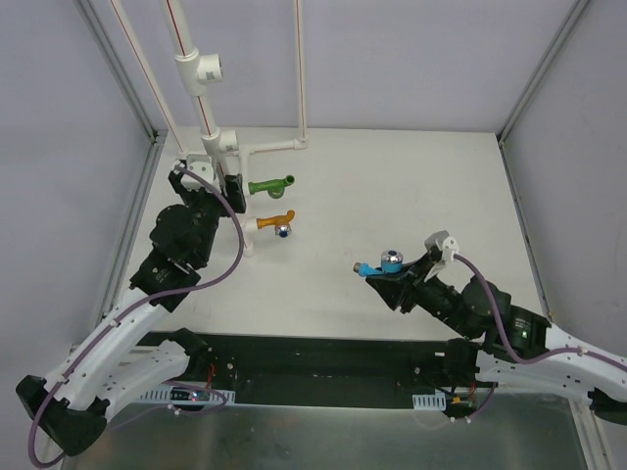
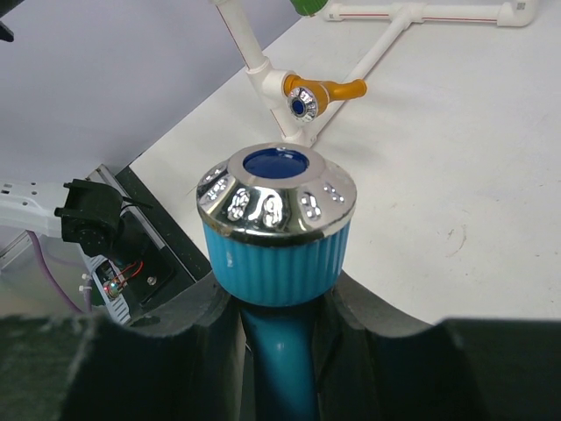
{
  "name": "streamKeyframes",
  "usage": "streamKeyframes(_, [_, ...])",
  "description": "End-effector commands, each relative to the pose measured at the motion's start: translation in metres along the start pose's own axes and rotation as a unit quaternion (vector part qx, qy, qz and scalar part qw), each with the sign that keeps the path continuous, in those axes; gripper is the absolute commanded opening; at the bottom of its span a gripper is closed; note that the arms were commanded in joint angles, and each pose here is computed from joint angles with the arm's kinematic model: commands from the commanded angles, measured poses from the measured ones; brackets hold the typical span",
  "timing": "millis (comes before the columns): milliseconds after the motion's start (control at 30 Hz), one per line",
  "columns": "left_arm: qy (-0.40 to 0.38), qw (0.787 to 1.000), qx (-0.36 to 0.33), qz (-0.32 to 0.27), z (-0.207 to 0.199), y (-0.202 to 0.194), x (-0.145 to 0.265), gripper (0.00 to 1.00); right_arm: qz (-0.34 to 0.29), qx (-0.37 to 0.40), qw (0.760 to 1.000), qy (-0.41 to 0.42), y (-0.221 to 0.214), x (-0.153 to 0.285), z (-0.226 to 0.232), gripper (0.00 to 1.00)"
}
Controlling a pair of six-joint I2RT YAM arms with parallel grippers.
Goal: Install the water faucets
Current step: Adjust the adaptor at the center of the board.
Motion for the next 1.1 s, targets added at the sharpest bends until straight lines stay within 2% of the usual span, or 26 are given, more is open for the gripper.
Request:
streamKeyframes(0, [-0.028,0.998,0.047,-0.041,-0.01,0.013,-0.018,0.68,-0.015,-0.012,1.0,0.008,0.006,0.005,0.002,0.0])
streamKeyframes(100, [-0.03,0.998,0.051,-0.038,-0.014,0.013,-0.028,0.59,-0.015,-0.012,1.0,0.006,0.006,0.006,0.0,0.0])
streamKeyframes(167, [-0.034,0.997,0.052,-0.036,-0.018,0.013,-0.033,0.47,-0.014,-0.014,1.0,0.007,0.004,0.007,0.0,0.0])
streamKeyframes(333, [-0.046,0.997,0.052,-0.029,-0.023,0.007,-0.038,0.02,-0.014,-0.019,1.0,0.005,0.004,0.011,-0.002,0.0])
streamKeyframes(433, [-0.089,0.994,0.06,-0.008,-0.037,0.001,-0.036,0.0,-0.018,-0.02,1.0,0.005,0.005,0.015,-0.004,0.0])
streamKeyframes(533, [-0.194,0.979,0.055,0.039,-0.064,-0.007,-0.025,0.0,-0.02,-0.016,1.0,0.001,0.007,0.019,-0.007,0.0])
streamKeyframes(633, [-0.316,0.942,0.079,0.083,-0.097,-0.01,-0.007,0.0,-0.026,-0.008,1.0,-0.003,0.011,0.024,-0.01,0.0])
streamKeyframes(733, [-0.394,0.905,0.124,0.107,-0.116,-0.009,0.012,0.0,-0.033,-0.002,0.999,-0.008,0.017,0.029,-0.012,0.0])
streamKeyframes(1067, [-0.531,0.818,0.183,0.121,-0.135,0.007,0.078,0.0,-0.048,0.015,0.998,-0.023,0.026,0.036,-0.019,0.0])
Point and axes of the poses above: each gripper's point midway between its finger pads, its own x axis back along the fingers, its own z axis along the line the jaws close on, y = z × x, the point moved 4 cm from there along x, back along the fingers, and after that the axes turned 2 degrees about -x, right-handed, at the moved point
